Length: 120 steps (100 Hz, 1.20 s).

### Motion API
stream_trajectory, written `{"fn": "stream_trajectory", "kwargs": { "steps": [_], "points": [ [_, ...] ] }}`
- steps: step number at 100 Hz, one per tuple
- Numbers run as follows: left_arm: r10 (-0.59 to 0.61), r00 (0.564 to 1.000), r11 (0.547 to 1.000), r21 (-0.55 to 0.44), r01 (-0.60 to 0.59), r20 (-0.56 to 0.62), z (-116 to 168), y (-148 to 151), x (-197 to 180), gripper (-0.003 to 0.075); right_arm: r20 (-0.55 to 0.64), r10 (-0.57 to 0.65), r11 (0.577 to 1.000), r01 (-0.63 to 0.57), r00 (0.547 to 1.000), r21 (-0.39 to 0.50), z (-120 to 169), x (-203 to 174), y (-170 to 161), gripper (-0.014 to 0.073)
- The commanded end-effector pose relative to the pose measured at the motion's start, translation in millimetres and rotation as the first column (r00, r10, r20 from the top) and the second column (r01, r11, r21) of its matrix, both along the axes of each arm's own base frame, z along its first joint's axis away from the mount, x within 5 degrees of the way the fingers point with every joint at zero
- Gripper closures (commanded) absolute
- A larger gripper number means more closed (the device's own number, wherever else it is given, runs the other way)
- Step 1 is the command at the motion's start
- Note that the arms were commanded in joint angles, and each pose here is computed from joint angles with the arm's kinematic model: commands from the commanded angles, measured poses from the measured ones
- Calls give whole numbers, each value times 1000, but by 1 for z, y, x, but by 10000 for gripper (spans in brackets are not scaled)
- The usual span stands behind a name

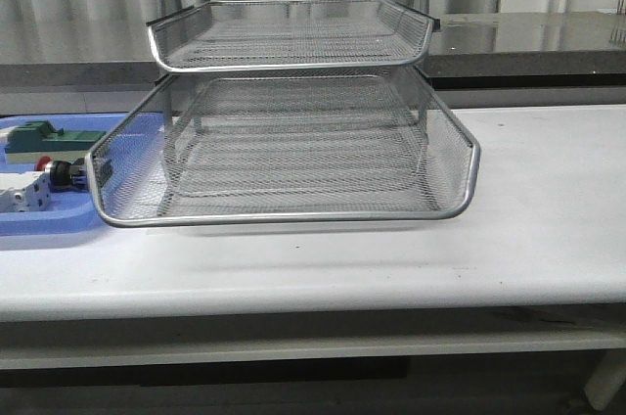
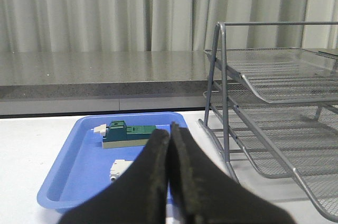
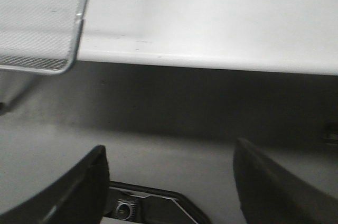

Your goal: Place button on rack with both arms

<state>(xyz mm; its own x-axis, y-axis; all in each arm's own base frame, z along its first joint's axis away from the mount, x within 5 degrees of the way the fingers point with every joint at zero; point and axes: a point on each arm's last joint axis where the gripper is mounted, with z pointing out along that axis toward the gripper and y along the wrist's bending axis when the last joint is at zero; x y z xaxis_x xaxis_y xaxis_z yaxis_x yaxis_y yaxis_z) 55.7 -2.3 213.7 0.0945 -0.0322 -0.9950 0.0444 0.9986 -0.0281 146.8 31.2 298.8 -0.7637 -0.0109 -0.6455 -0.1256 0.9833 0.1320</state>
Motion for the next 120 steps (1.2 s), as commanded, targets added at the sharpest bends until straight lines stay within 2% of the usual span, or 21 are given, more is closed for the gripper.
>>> {"fn": "stream_trajectory", "kwargs": {
  "steps": [1, 36, 57, 64, 85, 97, 120],
  "points": [
    [-3, 998, 1000, -13, 4, 68, -7, 0, -1, 741, 94, -65, 997, 69, 993, -39, 23, -6, -9, 89],
    [-3, 998, 1000, -13, 4, 68, -7, 0, -1, 741, 245, -127, 987, 146, 961, -63, 42, -45, -24, 90],
    [-3, 998, 1000, -13, 4, 68, -7, 0, -1, 741, 302, -153, 980, 183, 941, -73, 48, -56, -30, 106],
    [-3, 998, 1000, -13, 4, 68, -7, 0, -1, 741, 302, -153, 980, 183, 941, -73, 48, -56, -30, 173],
    [-3, 998, 1000, -13, 4, 68, -7, 0, -1, 741, 300, -153, 980, 183, 941, -74, 48, -56, -30, 520],
    [-3, 998, 1000, -13, 4, 68, -7, 0, -1, 741, 299, -154, 980, 183, 942, -74, 48, -56, -30, 673],
    [-3, 998, 1000, -13, 4, 68, -7, 0, -1, 741, 299, -154, 980, 183, 942, -73, 48, -56, -30, 666]
  ]
}}
